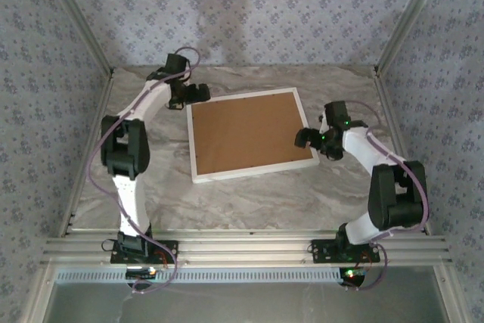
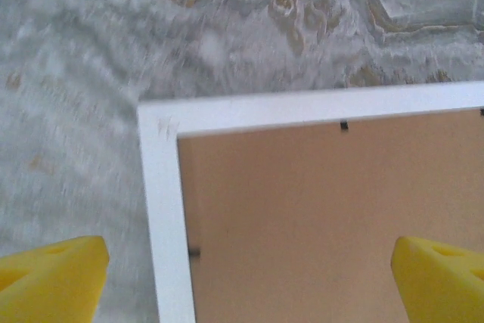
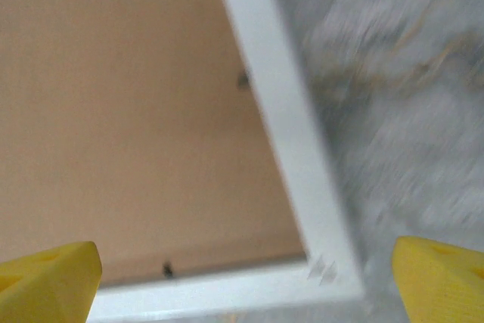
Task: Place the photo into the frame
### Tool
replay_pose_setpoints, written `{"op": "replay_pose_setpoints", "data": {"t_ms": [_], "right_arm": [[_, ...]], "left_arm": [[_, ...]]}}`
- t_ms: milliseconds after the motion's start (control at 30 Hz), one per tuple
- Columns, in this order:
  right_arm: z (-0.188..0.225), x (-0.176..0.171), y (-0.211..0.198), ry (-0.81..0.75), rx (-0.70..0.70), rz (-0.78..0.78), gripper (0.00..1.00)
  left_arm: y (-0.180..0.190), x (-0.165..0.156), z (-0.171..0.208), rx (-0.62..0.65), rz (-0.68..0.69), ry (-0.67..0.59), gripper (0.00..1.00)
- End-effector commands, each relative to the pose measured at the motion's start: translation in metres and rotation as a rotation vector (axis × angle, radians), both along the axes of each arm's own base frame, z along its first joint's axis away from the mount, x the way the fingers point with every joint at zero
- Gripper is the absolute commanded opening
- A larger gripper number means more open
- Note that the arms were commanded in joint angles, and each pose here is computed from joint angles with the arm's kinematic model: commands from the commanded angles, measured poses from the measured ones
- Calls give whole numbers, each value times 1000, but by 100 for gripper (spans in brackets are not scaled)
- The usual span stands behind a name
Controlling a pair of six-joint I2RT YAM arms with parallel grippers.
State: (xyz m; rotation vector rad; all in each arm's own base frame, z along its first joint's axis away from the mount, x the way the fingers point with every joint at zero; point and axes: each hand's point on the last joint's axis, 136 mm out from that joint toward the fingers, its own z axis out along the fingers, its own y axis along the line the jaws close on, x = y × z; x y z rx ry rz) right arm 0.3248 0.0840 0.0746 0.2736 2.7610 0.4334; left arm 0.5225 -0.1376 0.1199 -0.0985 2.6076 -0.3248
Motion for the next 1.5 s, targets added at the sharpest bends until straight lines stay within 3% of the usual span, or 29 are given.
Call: {"op": "replay_pose_setpoints", "data": {"t_ms": [0, 167, 433, 1100, 1467], "right_arm": [[-1, -17, 28, 10, 78, -21, 100], [-18, -32, 59, 38, 147, -49, 100], [-28, -26, 94, 3, 253, -85, 100], [8, 60, 75, -174, 256, -107, 100], [15, 88, 60, -226, 257, -98, 100]], "left_arm": [[-1, 24, 1, 29, -89, -3, 97], [-14, 49, -10, 8, -168, 11, 97], [-25, 45, -41, -38, -225, 80, 96], [-21, -32, -69, -103, -195, 240, 94], [-27, -79, -56, -144, -152, 268, 93]]}}
